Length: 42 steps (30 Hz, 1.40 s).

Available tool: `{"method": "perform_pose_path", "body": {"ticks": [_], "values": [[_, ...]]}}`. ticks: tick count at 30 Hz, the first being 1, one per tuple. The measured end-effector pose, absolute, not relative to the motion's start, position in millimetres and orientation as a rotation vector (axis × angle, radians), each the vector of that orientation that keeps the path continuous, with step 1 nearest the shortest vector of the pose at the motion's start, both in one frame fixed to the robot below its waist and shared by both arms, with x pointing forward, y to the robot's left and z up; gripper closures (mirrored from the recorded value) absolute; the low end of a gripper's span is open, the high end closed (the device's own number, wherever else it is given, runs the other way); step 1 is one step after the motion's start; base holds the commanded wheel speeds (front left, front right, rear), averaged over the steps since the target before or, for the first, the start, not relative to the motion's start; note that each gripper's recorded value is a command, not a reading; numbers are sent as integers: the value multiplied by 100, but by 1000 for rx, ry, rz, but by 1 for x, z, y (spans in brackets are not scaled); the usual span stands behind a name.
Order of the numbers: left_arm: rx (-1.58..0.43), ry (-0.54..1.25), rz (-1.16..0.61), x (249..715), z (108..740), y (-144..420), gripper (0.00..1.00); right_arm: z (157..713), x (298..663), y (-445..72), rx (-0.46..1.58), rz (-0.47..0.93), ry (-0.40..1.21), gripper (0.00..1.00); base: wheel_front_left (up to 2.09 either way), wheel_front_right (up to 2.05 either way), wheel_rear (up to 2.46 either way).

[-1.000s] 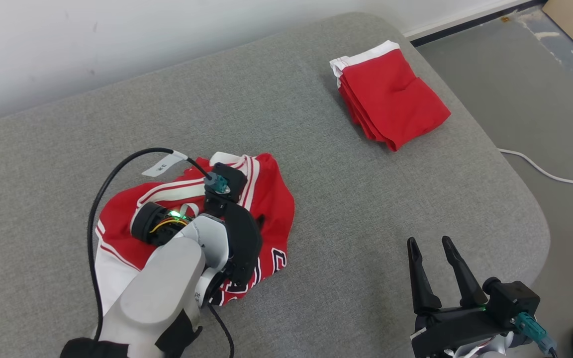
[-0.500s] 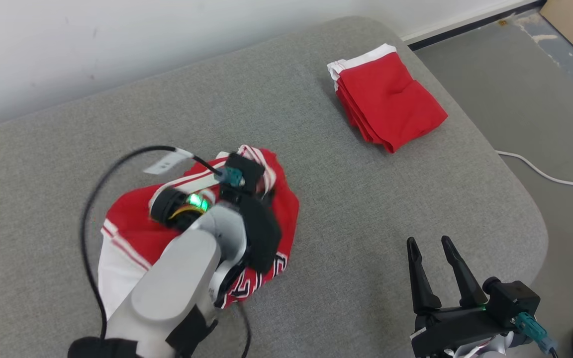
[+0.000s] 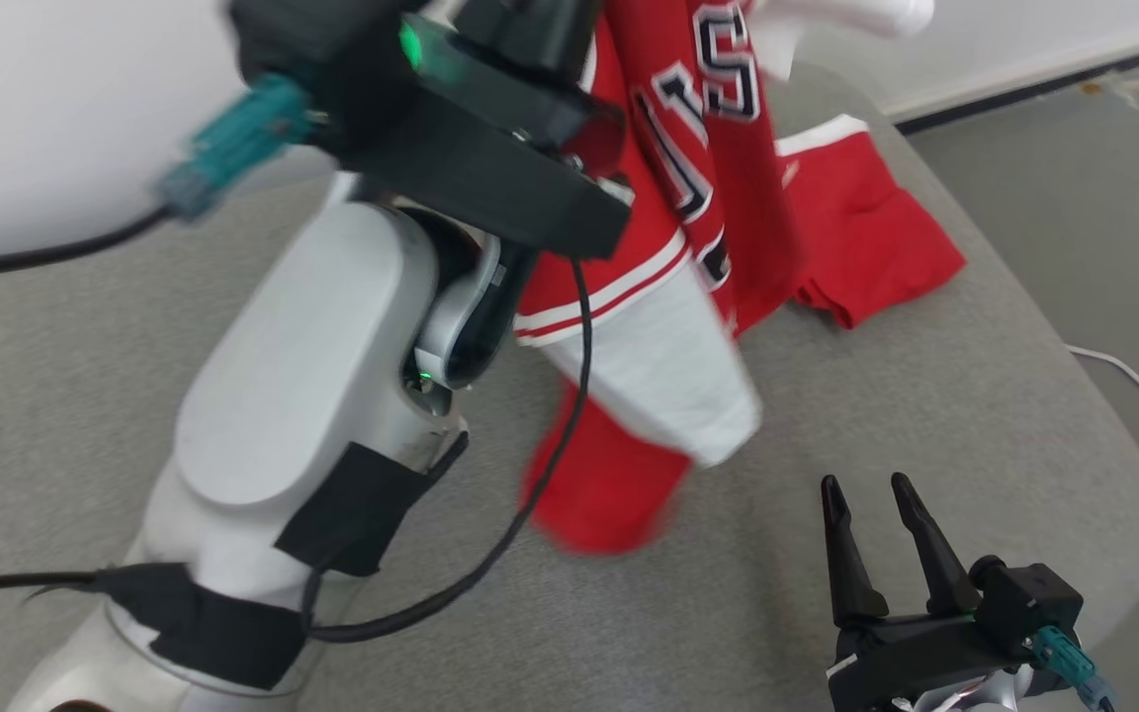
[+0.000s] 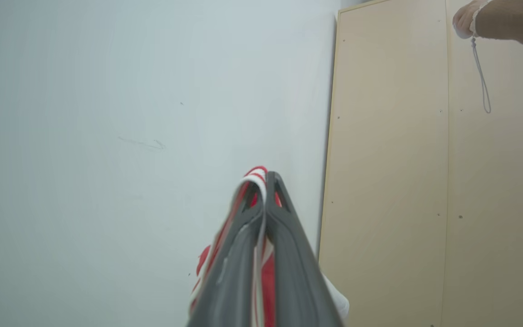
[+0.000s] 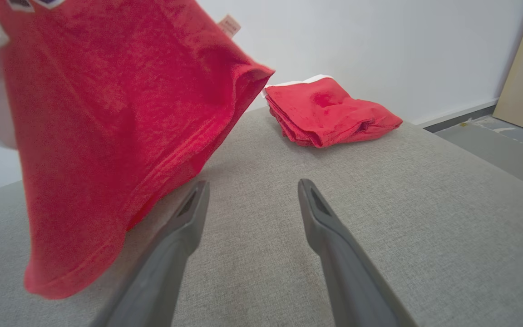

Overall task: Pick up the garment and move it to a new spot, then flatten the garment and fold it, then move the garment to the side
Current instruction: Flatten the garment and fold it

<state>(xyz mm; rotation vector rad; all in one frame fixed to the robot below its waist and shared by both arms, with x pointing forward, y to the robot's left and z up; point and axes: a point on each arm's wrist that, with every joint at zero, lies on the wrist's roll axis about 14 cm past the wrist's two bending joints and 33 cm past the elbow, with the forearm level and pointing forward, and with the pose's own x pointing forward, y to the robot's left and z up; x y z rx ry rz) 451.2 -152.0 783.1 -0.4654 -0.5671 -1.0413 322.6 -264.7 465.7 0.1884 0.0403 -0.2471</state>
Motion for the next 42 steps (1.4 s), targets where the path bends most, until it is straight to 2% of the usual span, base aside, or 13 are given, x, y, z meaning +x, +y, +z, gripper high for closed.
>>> {"method": "perform_pose_path", "body": {"ticks": [3, 5, 8, 10, 14, 16, 20, 21, 22, 31, 38, 42], "values": [[-527, -613, -932, 460, 800, -117, 100, 463, 327, -257, 184, -219, 47, 0, 0, 0, 0], [-512, -556, -845, 474, 779, -94, 100, 462, 333, -249, 186, -192, 53, 0, 0, 0, 0], [-443, -390, -702, 492, 708, -54, 100, 463, 344, -235, 183, -141, 54, 0, 0, 0, 0], [-411, -219, -597, 496, 641, -23, 100, 464, 352, -224, 182, -101, 56, 0, 0, 0, 0], [-378, 93, -386, 473, 516, 44, 100, 469, 367, -205, 175, -35, 50, 0, 0, 0, 0], [-385, 176, -300, 460, 483, 69, 100, 469, 373, -195, 171, -2, 56, 0, 0, 0, 0], [-412, 208, -199, 448, 460, 99, 100, 472, 382, -177, 167, 56, 56, 0, 0, 0, 0], [-420, 209, -175, 447, 458, 105, 88, 472, 384, -173, 167, 67, 56, 0, 0, 0, 0], [-435, 203, -158, 446, 458, 109, 0, 472, 385, -170, 168, 79, 61, 0, 0, 0, 0], [-533, 174, -99, 432, 456, 124, 0, 479, 380, -168, 162, 86, 50, 0, 0, 0, 0], [-531, 405, -277, 385, 417, 73, 0, 478, 377, -177, 157, 59, 55, 0, 0, 0, 0], [-541, 456, -349, 375, 413, 49, 0, 478, 379, -177, 156, 58, 53, 0, 0, 0, 0]]}}
